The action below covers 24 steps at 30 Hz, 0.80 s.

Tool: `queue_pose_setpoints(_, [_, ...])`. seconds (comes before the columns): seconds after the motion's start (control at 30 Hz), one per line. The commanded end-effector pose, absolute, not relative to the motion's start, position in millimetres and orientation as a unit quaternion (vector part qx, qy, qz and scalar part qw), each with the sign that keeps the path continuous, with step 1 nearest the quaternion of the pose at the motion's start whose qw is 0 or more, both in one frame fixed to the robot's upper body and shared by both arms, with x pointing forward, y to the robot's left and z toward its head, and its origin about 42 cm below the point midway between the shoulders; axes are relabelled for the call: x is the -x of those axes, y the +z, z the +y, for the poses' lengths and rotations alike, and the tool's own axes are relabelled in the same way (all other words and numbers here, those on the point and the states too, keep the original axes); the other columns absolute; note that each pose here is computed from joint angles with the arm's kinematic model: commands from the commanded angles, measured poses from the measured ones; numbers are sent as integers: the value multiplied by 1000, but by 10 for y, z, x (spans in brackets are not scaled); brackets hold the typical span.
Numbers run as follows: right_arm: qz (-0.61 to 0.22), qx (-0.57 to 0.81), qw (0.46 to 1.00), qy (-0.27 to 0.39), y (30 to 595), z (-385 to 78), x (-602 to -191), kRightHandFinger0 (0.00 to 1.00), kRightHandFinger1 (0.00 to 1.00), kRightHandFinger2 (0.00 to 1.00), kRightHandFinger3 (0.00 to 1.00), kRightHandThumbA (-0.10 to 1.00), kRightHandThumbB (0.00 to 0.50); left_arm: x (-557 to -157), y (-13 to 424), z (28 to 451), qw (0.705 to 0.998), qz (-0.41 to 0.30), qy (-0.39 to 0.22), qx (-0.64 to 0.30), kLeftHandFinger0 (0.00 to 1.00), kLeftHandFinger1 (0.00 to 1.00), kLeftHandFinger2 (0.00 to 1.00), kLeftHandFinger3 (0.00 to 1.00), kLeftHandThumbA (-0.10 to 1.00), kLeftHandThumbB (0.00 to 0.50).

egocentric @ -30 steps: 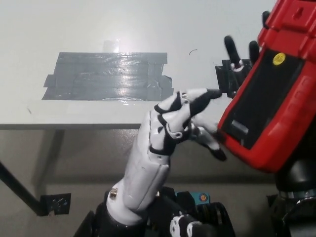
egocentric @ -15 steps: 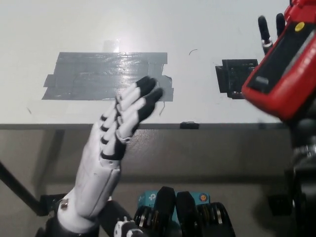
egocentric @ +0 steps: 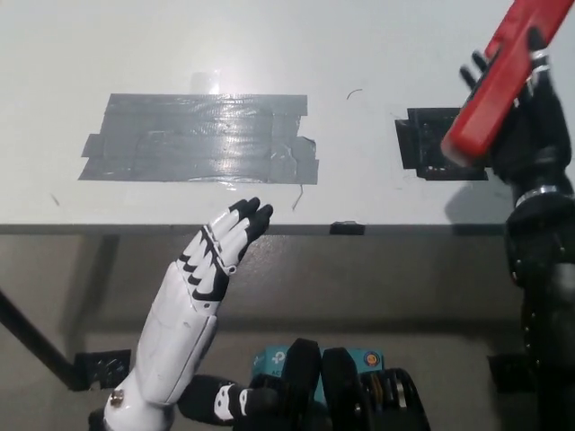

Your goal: The robot first picks the multimeter with right hand and then unfolds the black stand on the back of it using left hand

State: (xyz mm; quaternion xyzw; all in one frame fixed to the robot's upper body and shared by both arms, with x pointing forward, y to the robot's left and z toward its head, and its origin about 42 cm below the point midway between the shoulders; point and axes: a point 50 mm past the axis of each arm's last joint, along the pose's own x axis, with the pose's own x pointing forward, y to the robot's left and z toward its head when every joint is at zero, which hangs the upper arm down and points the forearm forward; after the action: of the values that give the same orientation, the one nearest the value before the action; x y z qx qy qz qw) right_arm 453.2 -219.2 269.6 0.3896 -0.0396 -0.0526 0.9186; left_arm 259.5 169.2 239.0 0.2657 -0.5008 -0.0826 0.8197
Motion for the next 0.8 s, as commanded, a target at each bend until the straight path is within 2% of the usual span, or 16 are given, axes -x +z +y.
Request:
queue_pose_setpoints(0.0, [-254, 16, 958, -133, 3659, -2219, -5199, 0, 2, 440, 307, -100, 217, -2593, 2132, 1971, 821, -468, -74, -318, 1000, 1000, 1000, 1000, 1000, 207])
queue_pose_setpoints(0.03, [-245, 42, 959, -136, 3693, -2207, -5261, 0, 5, 460, 425, -100, 220, -2618, 2073, 1994, 823, -461, -74, -322, 1000, 1000, 1000, 1000, 1000, 201])
queue_pose_setpoints(0.1, [-252, 114, 951, -138, 3750, -2197, -5374, 0, 0, 453, 390, -100, 243, -2672, 1983, 2046, 825, -447, -75, -338, 1000, 1000, 1000, 1000, 1000, 210])
queue_pose_setpoints(0.17, [-234, 162, 947, -147, 3798, -2160, -5476, 0, 0, 384, 307, -100, 232, -2708, 1911, 2083, 829, -436, -67, -345, 1000, 1000, 1000, 1000, 1000, 208])
queue_pose_setpoints(0.2, [-238, 183, 942, -148, 3794, -2149, -5526, 0, 1, 418, 419, -100, 226, -2715, 1880, 2093, 831, -430, -65, -348, 1000, 1000, 1000, 1000, 1000, 208])
queue_pose_setpoints(0.23, [-239, 189, 941, -149, 3793, -2153, -5542, 0, 0, 417, 428, -100, 224, -2719, 1872, 2093, 831, -429, -65, -349, 1000, 1000, 1000, 1000, 1000, 208])
queue_pose_setpoints(0.27, [-219, 217, 941, -143, 3776, -2140, -5610, 0, 22, 461, 440, -100, 182, -2726, 1843, 2105, 831, -425, -64, -353, 1000, 1000, 1000, 1000, 1000, 205])
queue_pose_setpoints(0.3, [-222, 239, 935, -136, 3767, -2135, -5643, 0, 59, 526, 551, -100, 185, -2730, 1824, 2112, 832, -422, -64, -355, 1000, 1000, 1000, 1000, 1000, 200])
queue_pose_setpoints(0.33, [-226, 269, 927, -131, 3752, -2112, -5684, 0, 97, 569, 604, -100, 192, -2743, 1802, 2127, 833, -419, -64, -355, 1000, 1000, 1000, 1000, 1000, 199])
queue_pose_setpoints(0.4, [-227, 308, 913, -142, 3704, -2075, -5716, 0, 130, 554, 621, -100, 218, -2748, 1785, 2136, 834, -417, -63, -355, 1000, 1000, 1000, 1000, 1000, 194])
queue_pose_setpoints(0.47, [-242, 338, 897, -147, 3641, -2054, -5717, 0, 65, 476, 543, -100, 216, -2746, 1769, 2140, 837, -414, -63, -353, 1000, 1000, 1000, 1000, 1000, 202])
queue_pose_setpoints(0.57, [-266, 369, 878, -150, 3549, -1985, -5707, 0, 54, 520, 583, -100, 212, -2771, 1752, 2153, 840, -410, -56, -349, 1000, 1000, 1000, 1000, 1000, 198])
queue_pose_setpoints(0.6, [-280, 374, 871, -154, 3532, -1947, -5688, 0, 89, 572, 603, -100, 213, -2779, 1752, 2159, 841, -410, -54, -350, 1000, 1000, 1000, 1000, 1000, 200])
queue_pose_setpoints(0.67, [-305, 376, 860, -162, 3532, -1890, -5659, 0, 240, 694, 735, -100, 197, -2790, 1750, 2169, 841, -408, -52, -352, 1000, 1000, 1000, 1000, 1000, 196])
queue_pose_setpoints(0.7, [-310, 376, 858, -162, 3536, -1881, -5653, 0, 275, 716, 759, -100, 189, -2791, 1748, 2169, 841, -409, -51, -352, 1000, 1000, 1000, 1000, 1000, 196])
queue_pose_setpoints(0.77, [-322, 404, 839, -170, 3535, -1861, -5645, 802, 590, 784, 765, -100, 254, -2784, 1752, 2169, 841, -408, -52, -352, 1000, 1000, 1000, 1000, 1000, 202])
